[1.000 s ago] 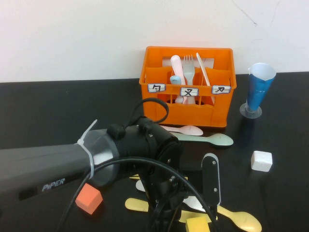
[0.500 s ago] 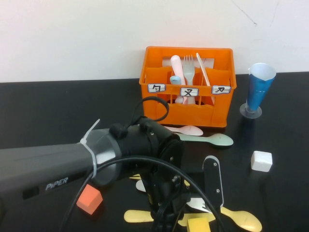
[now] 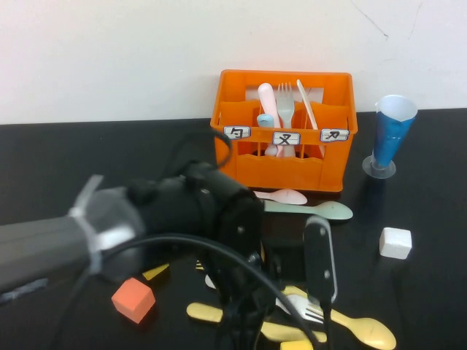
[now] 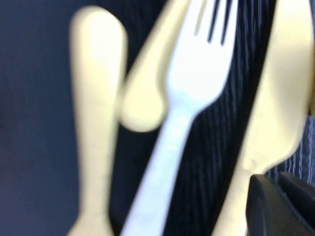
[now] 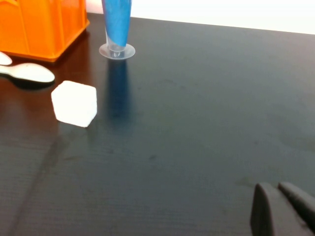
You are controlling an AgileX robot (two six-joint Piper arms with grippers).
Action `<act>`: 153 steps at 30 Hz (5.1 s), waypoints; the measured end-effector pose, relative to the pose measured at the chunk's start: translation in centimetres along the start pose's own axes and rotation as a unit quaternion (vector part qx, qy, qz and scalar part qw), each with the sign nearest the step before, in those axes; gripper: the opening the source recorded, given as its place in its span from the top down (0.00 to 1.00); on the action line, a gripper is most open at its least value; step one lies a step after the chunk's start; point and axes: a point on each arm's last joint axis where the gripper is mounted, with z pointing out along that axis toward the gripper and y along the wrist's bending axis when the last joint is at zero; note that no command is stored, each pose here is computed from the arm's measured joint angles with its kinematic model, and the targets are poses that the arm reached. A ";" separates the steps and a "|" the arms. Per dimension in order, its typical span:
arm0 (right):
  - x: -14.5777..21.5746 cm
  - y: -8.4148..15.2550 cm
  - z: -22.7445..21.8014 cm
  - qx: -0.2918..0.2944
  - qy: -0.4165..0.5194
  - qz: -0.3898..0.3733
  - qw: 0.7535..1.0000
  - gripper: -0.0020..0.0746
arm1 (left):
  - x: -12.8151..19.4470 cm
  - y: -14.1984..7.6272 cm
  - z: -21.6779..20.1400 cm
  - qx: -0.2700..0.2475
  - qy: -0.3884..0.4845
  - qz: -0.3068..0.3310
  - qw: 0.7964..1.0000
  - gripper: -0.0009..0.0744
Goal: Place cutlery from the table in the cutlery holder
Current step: Pick up the knife, then place the knife on the box, then pick up the spoon
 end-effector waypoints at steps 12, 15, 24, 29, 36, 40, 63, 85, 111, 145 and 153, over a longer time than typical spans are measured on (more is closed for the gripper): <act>0.0 0.0 0.0 0.000 0.000 0.000 1.000 0.98 | 0.4 0.3 -3.6 -0.043 -0.037 -0.038 0.998 0.97; 0.0 0.0 0.0 0.000 0.000 0.000 1.000 0.98 | 0.5 0.1 -2.3 -0.017 -0.018 -0.044 0.999 0.85; 0.0 0.0 0.0 0.000 0.000 0.000 1.000 0.98 | 0.6 0.5 3.1 0.026 0.038 -0.043 0.998 0.53; 0.0 0.0 0.0 0.000 0.000 0.000 1.000 0.98 | 0.7 0.7 3.6 0.023 0.048 -0.035 0.998 0.55; 0.0 0.0 0.0 0.000 0.000 0.000 1.000 0.98 | 0.5 0.8 3.9 0.023 0.053 -0.029 0.998 0.81; 0.0 0.0 0.0 0.000 0.000 0.000 1.000 0.98 | 0.7 1.2 3.5 0.014 0.048 -0.042 0.998 0.87; 0.0 0.0 0.0 0.000 0.000 0.000 1.000 0.98 | 2.6 0.7 -7.5 -0.228 -0.281 -0.219 0.906 0.87; 0.0 0.0 0.0 0.000 0.000 0.000 1.000 0.98 | -2.2 10.8 -4.5 -0.260 -0.636 -0.325 0.650 0.87; 0.0 0.0 0.0 0.000 0.000 0.000 1.000 0.98 | -5.1 11.8 -5.1 -0.266 -0.431 -0.278 0.816 0.70; 0.0 0.0 0.0 0.000 0.000 0.000 1.000 0.98 | -6.5 -0.3 4.1 0.044 -0.036 0.150 0.987 0.72; 0.0 0.0 0.0 0.000 0.000 0.000 1.000 0.98 | -6.9 -0.2 4.0 0.020 -0.044 0.168 0.985 0.49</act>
